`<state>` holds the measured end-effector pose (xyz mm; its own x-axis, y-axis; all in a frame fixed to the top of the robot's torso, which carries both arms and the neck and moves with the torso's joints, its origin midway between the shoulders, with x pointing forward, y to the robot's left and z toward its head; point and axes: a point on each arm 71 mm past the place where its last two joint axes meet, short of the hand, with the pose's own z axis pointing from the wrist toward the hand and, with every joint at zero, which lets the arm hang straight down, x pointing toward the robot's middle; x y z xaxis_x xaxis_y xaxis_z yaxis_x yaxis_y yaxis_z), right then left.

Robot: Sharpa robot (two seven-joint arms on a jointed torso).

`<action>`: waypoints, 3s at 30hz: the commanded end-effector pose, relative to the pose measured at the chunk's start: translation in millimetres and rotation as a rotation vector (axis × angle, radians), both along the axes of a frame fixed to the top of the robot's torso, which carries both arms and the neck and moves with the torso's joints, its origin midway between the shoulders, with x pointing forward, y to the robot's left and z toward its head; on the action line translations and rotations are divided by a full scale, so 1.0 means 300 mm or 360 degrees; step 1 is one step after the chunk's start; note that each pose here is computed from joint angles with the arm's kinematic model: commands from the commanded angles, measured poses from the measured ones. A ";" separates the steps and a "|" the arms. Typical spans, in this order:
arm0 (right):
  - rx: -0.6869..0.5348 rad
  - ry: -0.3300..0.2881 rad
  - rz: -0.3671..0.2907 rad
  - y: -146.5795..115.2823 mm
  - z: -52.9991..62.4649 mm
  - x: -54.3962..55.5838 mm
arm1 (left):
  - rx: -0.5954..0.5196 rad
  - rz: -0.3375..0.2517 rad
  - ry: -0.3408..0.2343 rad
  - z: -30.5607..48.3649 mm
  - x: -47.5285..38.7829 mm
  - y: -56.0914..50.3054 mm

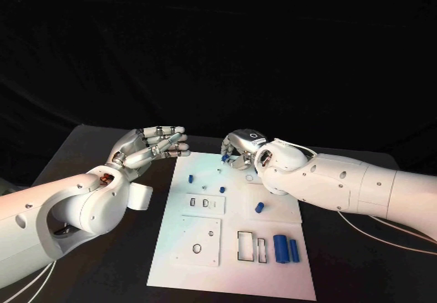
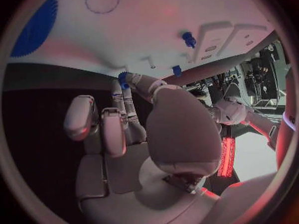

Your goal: Assemble the parts on the task board

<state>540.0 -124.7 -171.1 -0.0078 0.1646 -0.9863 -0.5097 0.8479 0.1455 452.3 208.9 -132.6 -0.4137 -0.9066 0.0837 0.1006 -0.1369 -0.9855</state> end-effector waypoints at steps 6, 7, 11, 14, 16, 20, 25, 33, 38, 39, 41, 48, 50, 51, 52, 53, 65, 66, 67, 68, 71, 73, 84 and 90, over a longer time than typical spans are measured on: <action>-0.0041 0.0028 0.0019 0.014 -0.014 -0.006 | -0.0018 -0.0033 -0.0007 0.009 -0.002 -0.008; -0.0041 0.0029 0.0021 0.015 -0.014 -0.007 | -0.0018 -0.0032 -0.0007 0.009 -0.002 -0.008; -0.0044 0.0033 0.0026 0.016 -0.016 -0.008 | -0.0018 -0.0032 -0.0007 0.009 -0.001 -0.007; -0.0047 0.0039 0.0029 0.015 -0.016 -0.010 | -0.0017 -0.0032 -0.0007 0.008 -0.001 -0.007; -0.0049 0.0042 0.0030 0.013 -0.017 -0.012 | -0.0017 -0.0031 -0.0006 0.008 0.000 -0.006; -0.0050 0.0044 0.0027 0.005 -0.017 -0.014 | -0.0015 -0.0027 -0.0006 0.008 0.000 -0.004; -0.0046 0.0041 0.0028 -0.001 -0.016 -0.019 | -0.0014 -0.0023 -0.0006 0.008 0.001 -0.001; -0.0030 0.0012 0.0039 0.000 -0.010 -0.028 | -0.0012 -0.0019 -0.0005 0.007 0.003 0.002; -0.0018 -0.0002 0.0047 0.003 -0.008 -0.031 | -0.0011 -0.0019 -0.0004 0.007 0.003 0.003; -0.0017 -0.0002 0.0047 0.004 -0.008 -0.031 | -0.0011 -0.0019 -0.0004 0.007 0.003 0.003; -0.0017 -0.0002 0.0050 0.005 -0.007 -0.032 | -0.0011 -0.0019 -0.0003 0.007 0.003 0.003; -0.0046 0.0032 0.0044 0.008 -0.015 -0.029 | -0.0010 -0.0019 -0.0002 0.006 0.003 0.004; -0.0056 0.0043 0.0036 0.007 -0.017 -0.027 | -0.0010 -0.0019 -0.0002 0.006 0.003 0.004; -0.0061 0.0045 0.0032 0.006 -0.018 -0.026 | -0.0010 -0.0020 -0.0001 0.006 0.003 0.003; -0.0064 0.0045 0.0028 0.005 -0.018 -0.025 | -0.0010 -0.0020 -0.0001 0.006 0.003 0.003; -0.0066 0.0043 0.0023 0.003 -0.018 -0.024 | -0.0010 -0.0020 0.0000 0.006 0.003 0.004; -0.0040 -0.0001 -0.0006 -0.056 -0.003 -0.056 | -0.0006 -0.0014 0.0003 0.006 0.005 0.011; -0.0030 -0.0006 -0.0010 -0.070 0.002 -0.064 | -0.0005 -0.0012 0.0003 0.006 0.005 0.013; -0.0016 -0.0012 -0.0015 -0.085 0.008 -0.072 | -0.0004 -0.0010 0.0003 0.005 0.005 0.014; 0.0003 -0.0019 -0.0022 -0.101 0.015 -0.079 | -0.0003 -0.0008 0.0003 0.005 0.005 0.016; 0.0069 -0.0028 -0.0051 -0.151 0.038 -0.099 | -0.0002 -0.0003 0.0004 0.005 0.006 0.020; 0.0130 -0.0001 -0.0094 -0.197 0.056 -0.109 | -0.0003 0.0000 0.0006 0.004 0.007 0.023; 0.0330 0.0324 -0.0307 -0.403 0.066 -0.115 | -0.0002 0.0012 0.0011 0.002 0.011 0.034; 0.0322 0.0411 -0.0369 -0.436 0.039 -0.098 | -0.0004 0.0008 0.0013 0.001 0.012 0.032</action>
